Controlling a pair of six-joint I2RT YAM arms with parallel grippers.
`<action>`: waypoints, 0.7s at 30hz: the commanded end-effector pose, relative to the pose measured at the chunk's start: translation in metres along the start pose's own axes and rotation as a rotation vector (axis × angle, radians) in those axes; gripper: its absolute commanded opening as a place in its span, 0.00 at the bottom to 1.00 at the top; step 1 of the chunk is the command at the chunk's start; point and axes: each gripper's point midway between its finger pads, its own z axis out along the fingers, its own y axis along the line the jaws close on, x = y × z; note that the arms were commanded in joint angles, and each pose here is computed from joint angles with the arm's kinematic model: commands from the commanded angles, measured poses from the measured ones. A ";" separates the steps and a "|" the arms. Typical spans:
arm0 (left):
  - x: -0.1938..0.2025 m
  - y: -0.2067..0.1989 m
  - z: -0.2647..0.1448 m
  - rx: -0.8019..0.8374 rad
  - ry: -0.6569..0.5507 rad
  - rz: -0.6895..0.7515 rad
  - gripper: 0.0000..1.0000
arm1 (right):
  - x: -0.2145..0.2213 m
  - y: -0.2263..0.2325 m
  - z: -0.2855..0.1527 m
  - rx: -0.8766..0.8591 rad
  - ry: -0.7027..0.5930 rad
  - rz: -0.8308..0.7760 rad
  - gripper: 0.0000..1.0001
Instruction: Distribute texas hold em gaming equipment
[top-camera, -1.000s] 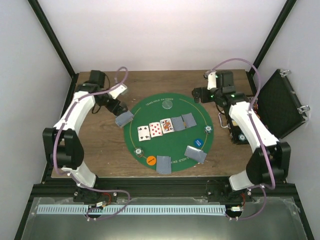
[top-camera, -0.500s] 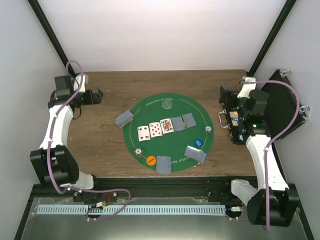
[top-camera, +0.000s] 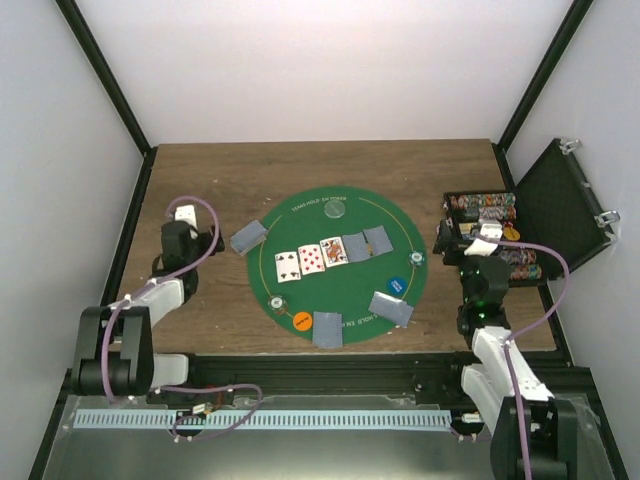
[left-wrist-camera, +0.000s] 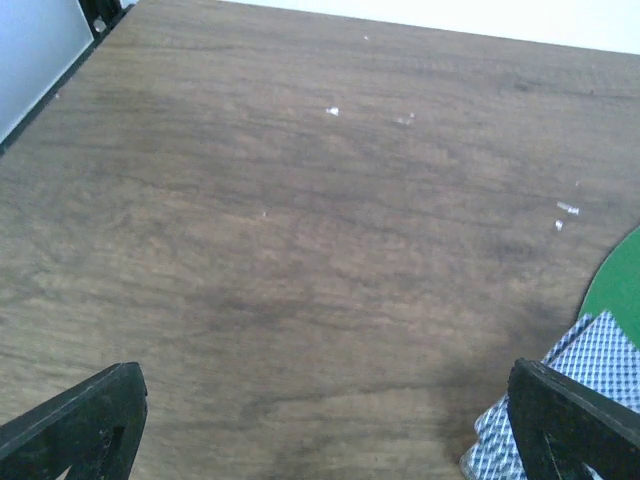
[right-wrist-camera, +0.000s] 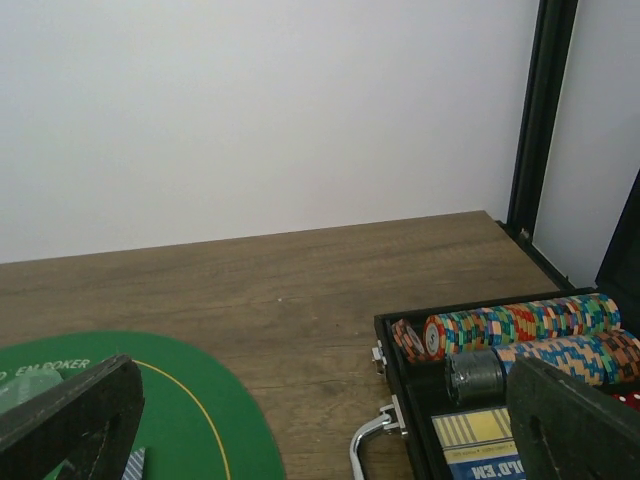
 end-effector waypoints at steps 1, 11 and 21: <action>-0.027 -0.010 -0.005 0.070 -0.282 -0.006 1.00 | -0.019 -0.004 -0.003 0.018 -0.153 -0.041 1.00; -0.040 0.007 -0.026 -0.031 -0.439 0.015 1.00 | 0.029 0.002 0.011 -0.048 -0.112 -0.054 1.00; -0.026 0.000 -0.016 0.009 -0.493 0.061 1.00 | 0.059 0.030 0.041 -0.230 -0.037 -0.136 1.00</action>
